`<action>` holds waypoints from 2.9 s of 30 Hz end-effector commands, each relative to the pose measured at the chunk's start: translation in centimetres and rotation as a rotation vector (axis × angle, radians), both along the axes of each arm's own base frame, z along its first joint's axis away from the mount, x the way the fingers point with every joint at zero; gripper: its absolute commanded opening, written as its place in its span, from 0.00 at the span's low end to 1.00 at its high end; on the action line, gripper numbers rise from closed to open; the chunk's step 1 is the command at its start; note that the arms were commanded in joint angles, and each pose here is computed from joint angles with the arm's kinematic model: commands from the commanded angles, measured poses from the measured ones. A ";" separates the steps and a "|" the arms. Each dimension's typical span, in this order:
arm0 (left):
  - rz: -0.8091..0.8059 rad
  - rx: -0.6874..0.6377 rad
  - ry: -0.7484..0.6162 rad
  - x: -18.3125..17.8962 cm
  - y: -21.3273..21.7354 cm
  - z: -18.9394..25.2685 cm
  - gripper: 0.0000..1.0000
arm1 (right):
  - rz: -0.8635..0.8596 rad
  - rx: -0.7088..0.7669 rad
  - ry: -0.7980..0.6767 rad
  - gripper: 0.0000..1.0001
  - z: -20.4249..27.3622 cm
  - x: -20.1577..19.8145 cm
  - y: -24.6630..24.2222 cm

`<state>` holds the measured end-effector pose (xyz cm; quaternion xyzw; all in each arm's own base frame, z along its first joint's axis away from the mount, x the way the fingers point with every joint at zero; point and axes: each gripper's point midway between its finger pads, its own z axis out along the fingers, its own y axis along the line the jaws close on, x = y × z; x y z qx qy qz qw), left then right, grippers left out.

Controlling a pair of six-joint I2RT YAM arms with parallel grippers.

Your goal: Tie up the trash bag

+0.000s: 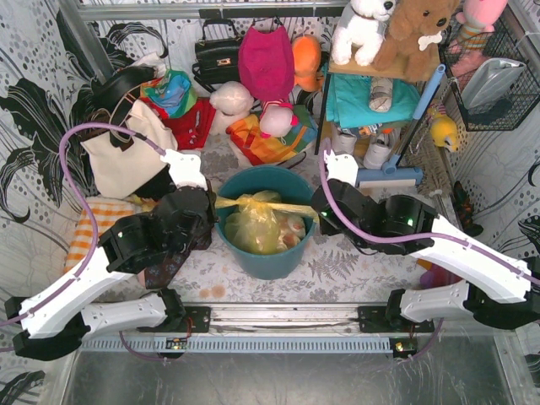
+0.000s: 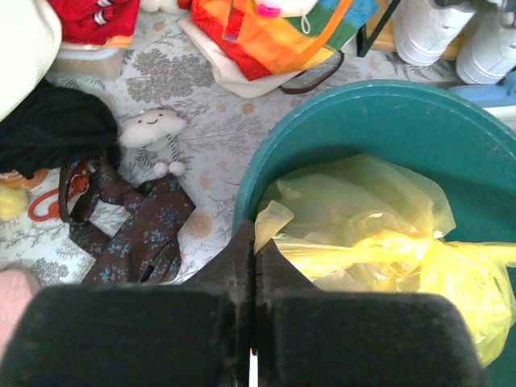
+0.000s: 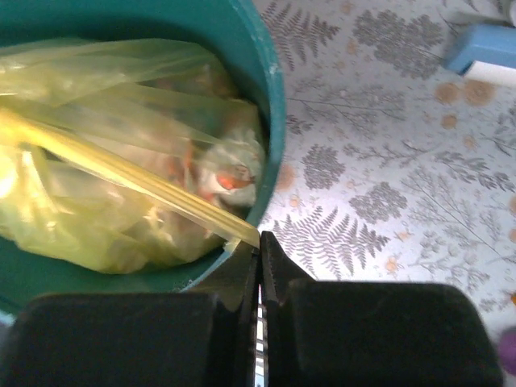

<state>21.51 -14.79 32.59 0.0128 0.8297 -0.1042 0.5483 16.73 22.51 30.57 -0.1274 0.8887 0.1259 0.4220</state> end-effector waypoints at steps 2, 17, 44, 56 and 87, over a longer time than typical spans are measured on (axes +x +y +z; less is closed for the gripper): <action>0.165 0.054 -0.019 0.0 3.9 -0.4 0.00 | -0.129 -0.179 -0.030 0.00 -0.8 0.7 -4.6; -0.069 -0.082 -0.022 -0.7 -0.8 2.7 0.51 | -0.047 -0.066 -0.093 0.00 1.4 1.1 -2.6; 0.663 -0.040 -0.320 10.8 15.8 -4.6 0.98 | -0.446 -0.182 -0.392 0.97 -9.5 16.3 -18.8; 0.718 0.077 -0.314 10.6 18.7 -20.2 0.98 | -0.693 -0.263 -0.386 0.97 -22.8 15.7 -27.9; 0.258 0.027 -0.373 15.3 13.6 -21.3 0.98 | -0.471 -0.128 -0.536 0.97 -23.3 19.5 -24.3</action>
